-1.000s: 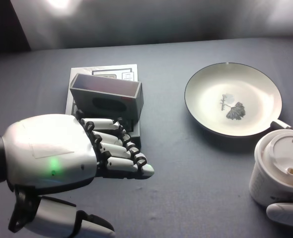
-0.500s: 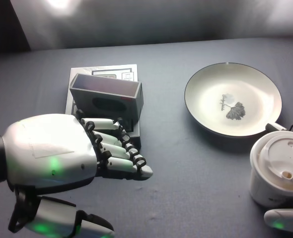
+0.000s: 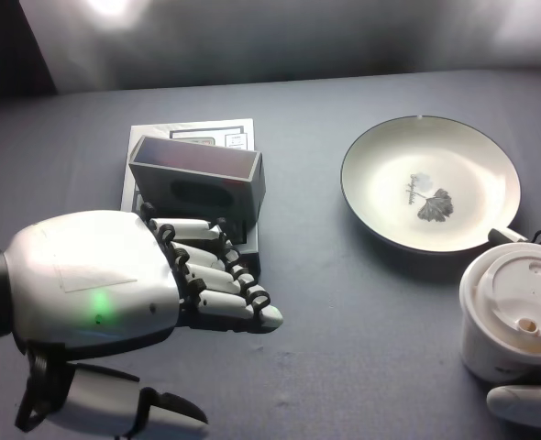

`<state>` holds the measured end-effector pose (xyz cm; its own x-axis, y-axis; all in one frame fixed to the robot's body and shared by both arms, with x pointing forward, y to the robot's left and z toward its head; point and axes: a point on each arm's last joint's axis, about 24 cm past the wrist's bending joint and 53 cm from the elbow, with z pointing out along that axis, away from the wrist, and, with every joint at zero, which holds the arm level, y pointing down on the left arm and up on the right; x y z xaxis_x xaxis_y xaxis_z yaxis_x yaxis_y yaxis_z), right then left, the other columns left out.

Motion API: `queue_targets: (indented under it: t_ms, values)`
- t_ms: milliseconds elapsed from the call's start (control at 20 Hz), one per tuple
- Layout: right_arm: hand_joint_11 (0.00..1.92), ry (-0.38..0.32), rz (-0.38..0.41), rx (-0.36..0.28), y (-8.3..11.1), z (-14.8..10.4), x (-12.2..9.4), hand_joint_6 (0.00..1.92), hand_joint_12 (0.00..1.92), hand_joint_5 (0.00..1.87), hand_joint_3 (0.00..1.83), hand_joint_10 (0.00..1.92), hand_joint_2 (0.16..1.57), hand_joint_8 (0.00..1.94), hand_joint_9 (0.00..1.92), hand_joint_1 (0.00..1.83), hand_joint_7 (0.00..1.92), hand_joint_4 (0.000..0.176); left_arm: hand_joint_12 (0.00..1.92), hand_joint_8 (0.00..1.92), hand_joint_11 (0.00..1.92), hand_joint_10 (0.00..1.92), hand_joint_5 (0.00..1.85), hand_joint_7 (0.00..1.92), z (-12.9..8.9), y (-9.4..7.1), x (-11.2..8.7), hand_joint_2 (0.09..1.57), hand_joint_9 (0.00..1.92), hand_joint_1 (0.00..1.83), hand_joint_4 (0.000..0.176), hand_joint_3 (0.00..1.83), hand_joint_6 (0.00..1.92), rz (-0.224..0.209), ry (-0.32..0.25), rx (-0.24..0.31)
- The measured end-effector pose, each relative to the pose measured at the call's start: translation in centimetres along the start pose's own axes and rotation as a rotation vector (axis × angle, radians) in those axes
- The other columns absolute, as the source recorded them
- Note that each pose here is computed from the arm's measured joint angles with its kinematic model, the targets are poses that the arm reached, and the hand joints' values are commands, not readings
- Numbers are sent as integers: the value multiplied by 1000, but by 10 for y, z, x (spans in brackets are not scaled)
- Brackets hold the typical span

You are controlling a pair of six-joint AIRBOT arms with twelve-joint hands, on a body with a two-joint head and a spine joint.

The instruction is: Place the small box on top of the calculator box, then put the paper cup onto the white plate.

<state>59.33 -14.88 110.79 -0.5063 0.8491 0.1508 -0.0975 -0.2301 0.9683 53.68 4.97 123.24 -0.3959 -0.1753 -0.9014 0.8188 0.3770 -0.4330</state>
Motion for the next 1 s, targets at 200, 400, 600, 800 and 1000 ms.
queue_targets:
  t_ms: [200,400,600,800,1000]
  values:
    - [13,-3,1,-3,0,1,-2,2,305,74,0,0,850,21,46,1003,50,0,690,1,62,1,348,361,0,0,0,1271,373,299,0,0,1,-1,0,0]
    - [0,-20,12,-5,0,2,-8,1,212,69,0,0,877,0,9,1002,25,0,744,7,77,9,375,377,0,0,0,1291,383,194,0,1,5,-4,0,-1]
    - [0,-19,10,-11,1,2,-8,3,208,60,0,0,844,2,0,984,30,0,728,8,99,9,375,402,0,0,0,1278,403,244,0,0,2,-5,-1,-2]
    - [0,-21,5,-20,4,2,-10,11,210,107,0,7,846,7,26,991,62,0,690,0,100,1,354,384,0,1,0,1285,393,223,0,6,1,-4,0,-3]
    - [0,-24,2,-23,4,2,-12,12,342,212,3,18,856,12,147,1009,177,0,763,0,42,2,332,353,0,1,0,1305,371,213,0,6,0,-4,2,-6]
